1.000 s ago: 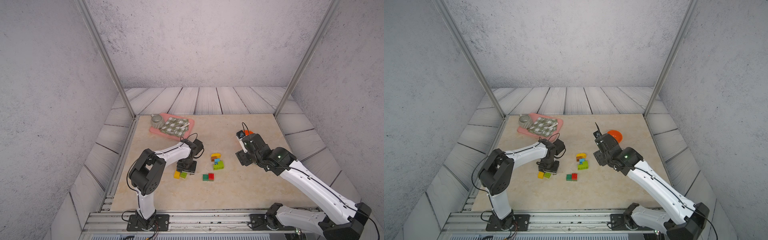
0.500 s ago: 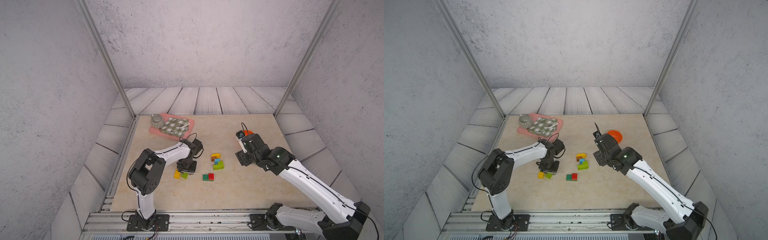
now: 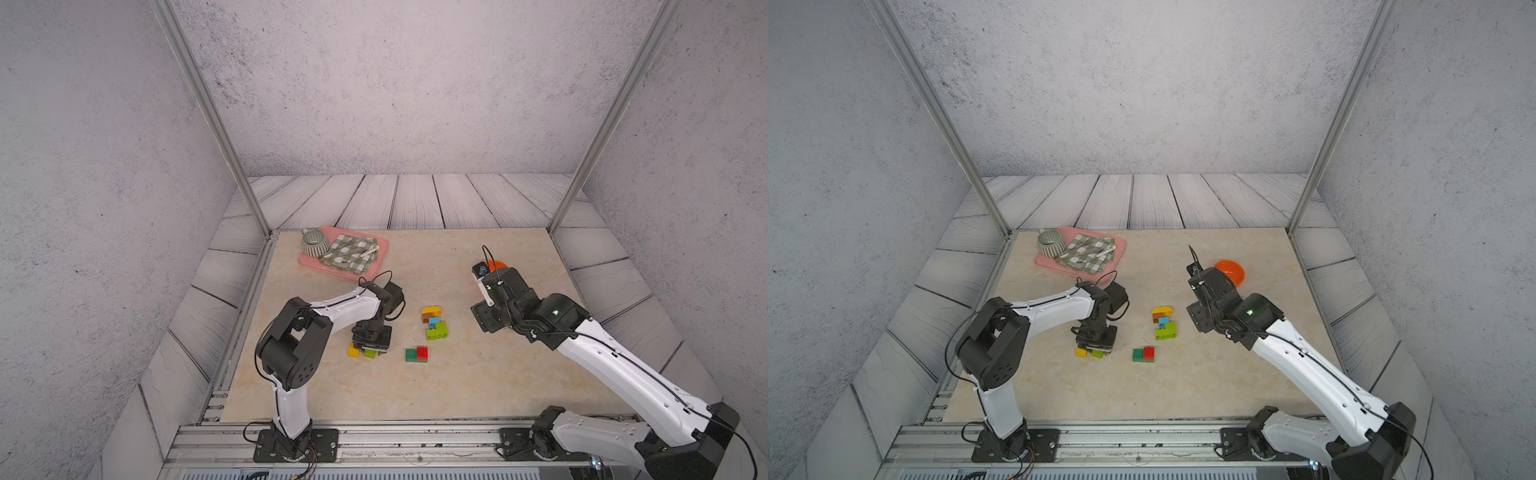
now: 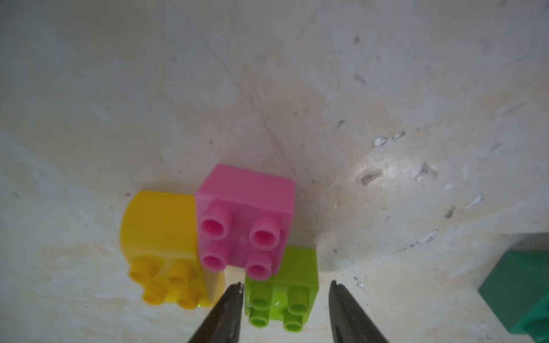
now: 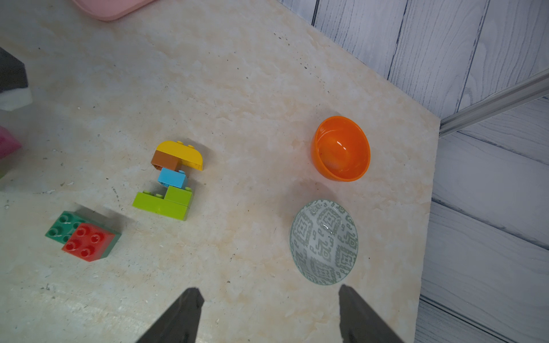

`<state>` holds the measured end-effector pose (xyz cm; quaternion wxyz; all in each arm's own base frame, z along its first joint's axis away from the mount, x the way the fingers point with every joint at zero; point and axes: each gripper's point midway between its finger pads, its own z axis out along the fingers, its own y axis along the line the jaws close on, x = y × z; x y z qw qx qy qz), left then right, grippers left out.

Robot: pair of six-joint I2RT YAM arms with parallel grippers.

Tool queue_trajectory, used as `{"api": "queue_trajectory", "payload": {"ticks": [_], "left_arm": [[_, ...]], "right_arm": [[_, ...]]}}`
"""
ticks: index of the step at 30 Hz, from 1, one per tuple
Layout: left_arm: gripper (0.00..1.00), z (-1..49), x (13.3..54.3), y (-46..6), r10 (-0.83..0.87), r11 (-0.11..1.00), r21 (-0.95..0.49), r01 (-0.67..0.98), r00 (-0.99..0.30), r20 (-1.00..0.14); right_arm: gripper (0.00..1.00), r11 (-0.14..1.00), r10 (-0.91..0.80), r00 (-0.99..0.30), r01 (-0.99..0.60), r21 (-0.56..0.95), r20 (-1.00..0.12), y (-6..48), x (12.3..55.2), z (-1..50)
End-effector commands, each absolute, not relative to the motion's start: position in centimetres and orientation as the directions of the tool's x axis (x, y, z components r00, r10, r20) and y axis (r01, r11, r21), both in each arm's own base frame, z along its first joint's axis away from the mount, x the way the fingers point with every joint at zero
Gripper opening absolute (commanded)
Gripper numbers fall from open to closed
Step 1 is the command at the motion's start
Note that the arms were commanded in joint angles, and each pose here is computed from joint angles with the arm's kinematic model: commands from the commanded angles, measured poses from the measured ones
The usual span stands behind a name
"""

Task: Assemble the letter s with lego
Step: Pick up the lego brick from the center of the board, then place the lego brick at the center of the board.

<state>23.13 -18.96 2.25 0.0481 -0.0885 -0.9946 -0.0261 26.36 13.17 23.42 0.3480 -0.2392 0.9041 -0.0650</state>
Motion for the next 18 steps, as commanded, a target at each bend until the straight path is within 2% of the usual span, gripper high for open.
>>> {"api": "queue_trajectory", "payload": {"ticks": [1,5,9,11,18], "left_arm": [[0.46,1.9,22.6,-19.0,0.157,0.987,0.027,0.161,-0.98,0.122],[0.39,2.1,22.7,-19.3,0.157,0.987,0.015,0.16,-0.981,0.118],[0.23,3.1,22.5,-20.1,0.176,0.984,-0.007,0.176,-0.98,0.096],[0.18,4.4,22.1,-20.9,0.188,0.982,-0.011,0.187,-0.979,0.075],[0.15,7.7,16.4,-27.3,0.153,0.985,-0.087,0.15,-0.988,0.025]], "right_arm": [[0.76,0.883,-0.467,-0.654,-0.382,-0.272,-0.595,13.0,26.1,23.4],[0.76,0.883,-0.467,-0.651,-0.382,-0.274,-0.598,12.9,26.1,23.5],[0.76,0.884,-0.466,-0.652,-0.38,-0.274,-0.598,12.9,26.0,23.6],[0.76,0.886,-0.462,-0.648,-0.375,-0.275,-0.605,12.8,26.0,23.9],[0.76,0.892,-0.449,-0.628,-0.352,-0.282,-0.636,12.3,26.0,25.4]]}}
